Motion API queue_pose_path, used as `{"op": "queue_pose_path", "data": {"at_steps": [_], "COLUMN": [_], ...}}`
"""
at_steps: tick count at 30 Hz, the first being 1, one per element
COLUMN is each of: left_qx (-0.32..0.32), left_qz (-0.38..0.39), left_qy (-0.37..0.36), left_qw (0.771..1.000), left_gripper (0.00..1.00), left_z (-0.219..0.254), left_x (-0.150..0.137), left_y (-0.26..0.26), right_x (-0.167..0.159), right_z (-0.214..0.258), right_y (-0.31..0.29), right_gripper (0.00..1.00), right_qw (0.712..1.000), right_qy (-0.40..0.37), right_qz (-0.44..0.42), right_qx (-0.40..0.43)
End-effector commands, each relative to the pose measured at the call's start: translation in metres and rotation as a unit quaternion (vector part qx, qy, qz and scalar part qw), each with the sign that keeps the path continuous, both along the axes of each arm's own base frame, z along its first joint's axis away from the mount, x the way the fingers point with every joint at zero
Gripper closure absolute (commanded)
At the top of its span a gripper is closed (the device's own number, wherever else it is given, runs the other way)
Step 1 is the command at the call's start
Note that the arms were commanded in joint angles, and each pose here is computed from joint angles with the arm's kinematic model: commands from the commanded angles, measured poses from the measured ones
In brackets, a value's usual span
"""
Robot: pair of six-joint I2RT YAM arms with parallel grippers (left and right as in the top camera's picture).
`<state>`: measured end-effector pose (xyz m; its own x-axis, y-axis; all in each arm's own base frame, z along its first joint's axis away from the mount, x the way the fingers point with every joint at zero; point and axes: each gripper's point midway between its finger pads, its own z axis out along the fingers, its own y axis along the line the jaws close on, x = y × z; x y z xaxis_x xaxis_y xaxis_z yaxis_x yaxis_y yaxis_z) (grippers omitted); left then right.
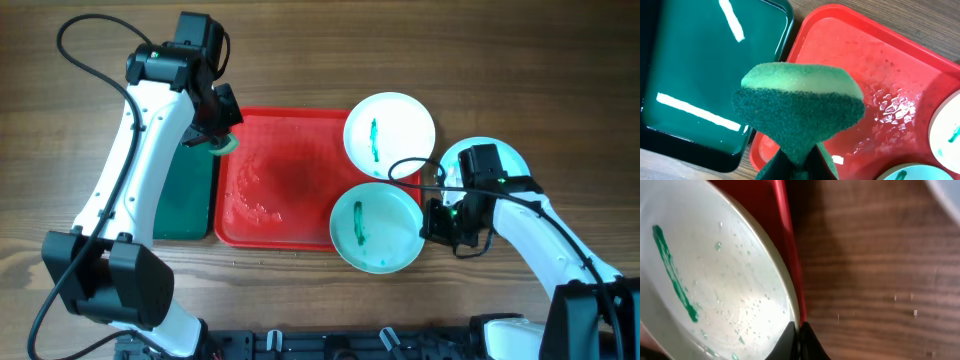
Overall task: Clean dirty plates on tray and stack at the side
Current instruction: 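Grasp the lower-right plate rim with right gripper and pull it toward center, then scrub the held plate with the sponge in the left gripper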
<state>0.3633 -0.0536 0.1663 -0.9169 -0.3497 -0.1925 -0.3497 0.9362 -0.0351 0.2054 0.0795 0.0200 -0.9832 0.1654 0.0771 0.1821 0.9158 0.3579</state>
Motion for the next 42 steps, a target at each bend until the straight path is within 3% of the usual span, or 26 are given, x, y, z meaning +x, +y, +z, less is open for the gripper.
{"op": "queue_pose_path", "data": {"at_steps": [1, 11, 17, 22, 24, 30, 33, 36, 42], "left_qx": [-0.003, -0.003, -0.003, -0.006, -0.011, -0.043, -0.059, -0.068, -0.069], "left_qz": [-0.009, -0.009, -0.009, 0.010, 0.034, 0.041, 0.045, 0.028, -0.006], "left_qy": [-0.001, -0.001, -0.001, 0.000, 0.001, 0.002, 0.006, 0.004, 0.001], "left_qw": [1.000, 1.000, 1.000, 1.000, 0.999, 0.998, 0.997, 0.997, 0.998], "left_gripper": [0.96, 0.96, 0.96, 0.96, 0.96, 0.96, 0.96, 0.96, 0.96], "left_z": [0.000, 0.000, 0.000, 0.000, 0.000, -0.015, -0.032, -0.049, -0.089], "left_x": [0.000, 0.000, 0.000, -0.001, -0.001, 0.001, 0.000, -0.002, -0.013], "left_y": [-0.002, -0.002, -0.002, -0.002, -0.002, -0.014, -0.025, -0.040, -0.067], "right_x": [0.015, 0.071, 0.114, 0.113, 0.113, 0.123, 0.124, 0.124, 0.124], "right_z": [0.028, 0.046, 0.017, 0.000, -0.001, -0.006, -0.018, -0.018, -0.016], "right_y": [0.024, 0.107, 0.157, 0.175, 0.175, 0.179, 0.180, 0.182, 0.187], "right_gripper": [0.96, 0.96, 0.96, 0.95, 0.84, 0.80, 0.81, 0.94, 0.96], "right_qw": [0.999, 0.987, 0.990, 0.991, 0.991, 0.986, 0.985, 0.986, 0.987], "right_qy": [-0.038, -0.159, -0.139, -0.122, -0.124, -0.149, -0.148, -0.148, -0.144], "right_qz": [0.018, -0.029, -0.001, 0.018, 0.023, 0.052, 0.070, 0.070, 0.059], "right_qx": [0.024, -0.028, -0.039, -0.047, -0.047, -0.044, -0.049, -0.044, -0.029]}}
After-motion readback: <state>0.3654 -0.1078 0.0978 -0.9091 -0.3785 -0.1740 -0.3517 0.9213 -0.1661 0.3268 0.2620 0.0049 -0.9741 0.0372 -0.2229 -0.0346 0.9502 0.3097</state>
